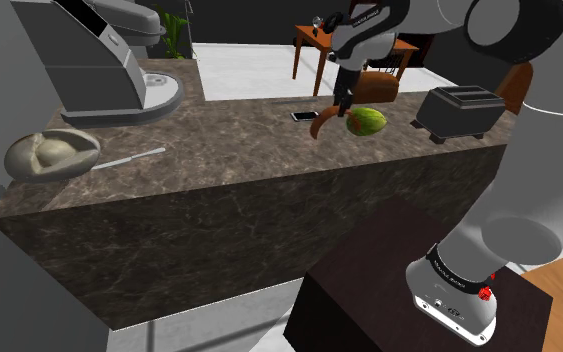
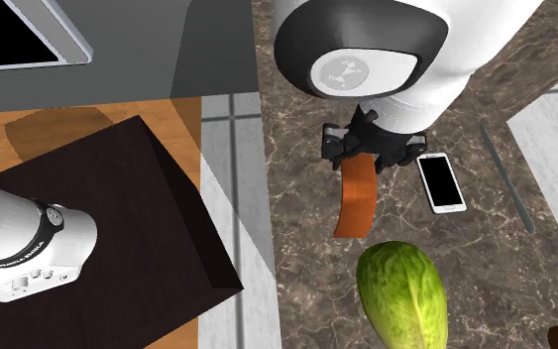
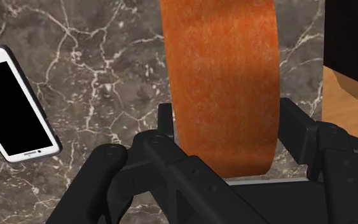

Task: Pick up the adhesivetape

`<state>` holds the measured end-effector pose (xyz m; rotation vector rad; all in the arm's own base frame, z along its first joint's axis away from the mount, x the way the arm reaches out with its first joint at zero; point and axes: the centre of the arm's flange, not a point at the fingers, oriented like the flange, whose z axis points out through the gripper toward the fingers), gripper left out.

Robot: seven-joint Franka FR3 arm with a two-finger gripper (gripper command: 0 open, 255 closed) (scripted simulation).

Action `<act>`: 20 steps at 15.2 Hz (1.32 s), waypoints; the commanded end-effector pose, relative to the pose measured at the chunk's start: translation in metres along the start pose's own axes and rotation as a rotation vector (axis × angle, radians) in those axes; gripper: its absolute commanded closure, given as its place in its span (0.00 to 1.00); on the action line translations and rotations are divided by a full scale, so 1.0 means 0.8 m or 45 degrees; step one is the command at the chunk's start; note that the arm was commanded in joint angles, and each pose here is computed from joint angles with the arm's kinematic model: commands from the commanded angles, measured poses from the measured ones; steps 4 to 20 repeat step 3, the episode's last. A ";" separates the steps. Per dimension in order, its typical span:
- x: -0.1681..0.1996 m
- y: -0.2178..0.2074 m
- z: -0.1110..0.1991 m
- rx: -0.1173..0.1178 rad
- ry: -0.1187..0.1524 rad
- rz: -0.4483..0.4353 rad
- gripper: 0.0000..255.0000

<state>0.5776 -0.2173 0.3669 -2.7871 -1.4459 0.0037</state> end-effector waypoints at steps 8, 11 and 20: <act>0.000 0.000 -0.013 0.000 0.000 0.000 1.00; 0.000 0.000 -0.013 0.000 0.000 0.000 1.00; 0.000 0.000 -0.013 0.000 0.000 0.000 1.00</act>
